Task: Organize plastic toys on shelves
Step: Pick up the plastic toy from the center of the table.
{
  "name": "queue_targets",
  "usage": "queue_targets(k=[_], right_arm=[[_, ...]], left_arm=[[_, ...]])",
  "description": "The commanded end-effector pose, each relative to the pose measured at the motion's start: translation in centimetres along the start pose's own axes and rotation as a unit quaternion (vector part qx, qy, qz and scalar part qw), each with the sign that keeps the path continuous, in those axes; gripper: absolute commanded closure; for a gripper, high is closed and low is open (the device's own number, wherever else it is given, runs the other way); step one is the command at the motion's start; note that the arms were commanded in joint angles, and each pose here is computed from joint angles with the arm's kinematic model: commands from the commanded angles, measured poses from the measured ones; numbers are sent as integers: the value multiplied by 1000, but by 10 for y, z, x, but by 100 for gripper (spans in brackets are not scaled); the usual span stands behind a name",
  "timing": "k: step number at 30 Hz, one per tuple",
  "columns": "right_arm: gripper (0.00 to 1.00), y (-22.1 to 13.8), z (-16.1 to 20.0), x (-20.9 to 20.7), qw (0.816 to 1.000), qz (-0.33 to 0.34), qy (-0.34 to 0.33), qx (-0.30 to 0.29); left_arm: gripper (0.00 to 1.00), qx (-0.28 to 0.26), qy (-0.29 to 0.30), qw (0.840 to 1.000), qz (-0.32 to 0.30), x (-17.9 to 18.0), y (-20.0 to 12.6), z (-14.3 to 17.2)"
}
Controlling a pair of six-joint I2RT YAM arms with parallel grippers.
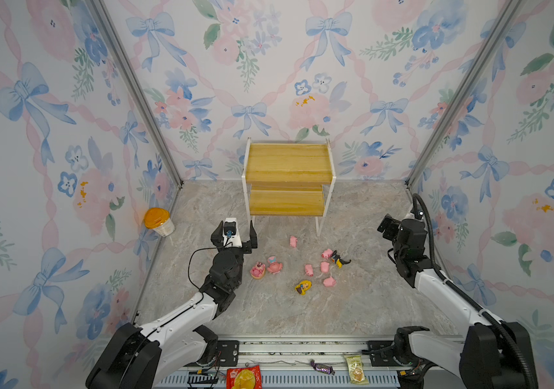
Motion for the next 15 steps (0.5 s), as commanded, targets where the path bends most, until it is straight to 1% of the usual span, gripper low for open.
queue_targets(k=[1, 4, 7, 8, 9, 11, 13, 15], right_arm=[[2, -13, 17, -2, 998, 11, 27, 56], [2, -21, 18, 12, 997, -43, 33, 55], [1, -29, 21, 31, 993, -106, 19, 51], [0, -31, 22, 39, 991, -128, 14, 48], [2, -33, 23, 46, 988, -149, 9, 44], [2, -38, 24, 64, 980, -196, -8, 28], [2, -43, 23, 78, 972, -235, -26, 12], [3, -47, 22, 88, 962, -272, -29, -8]], left_arm=[[13, 86, -14, 994, -59, 15, -18, 25], [13, 150, -29, 987, -46, 13, -30, 37], [15, 217, -39, 975, -26, 6, -38, 49], [16, 240, -38, 970, -25, 4, -39, 55], [17, 262, -36, 964, -25, 4, -41, 63], [19, 316, -29, 948, -20, 0, -44, 84], [19, 359, -23, 933, -22, -2, -46, 102], [21, 392, -16, 920, -15, -5, -48, 116]])
Point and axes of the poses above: each gripper's point midway between its finger pads, its own y axis out along the fingers, its own x axis along the line the jaws close on, z = x × y, the point moved 4 cm from there along -y, back along the fingers, and after that the axes turned 15 degrees about -y, right-handed, at the moved point
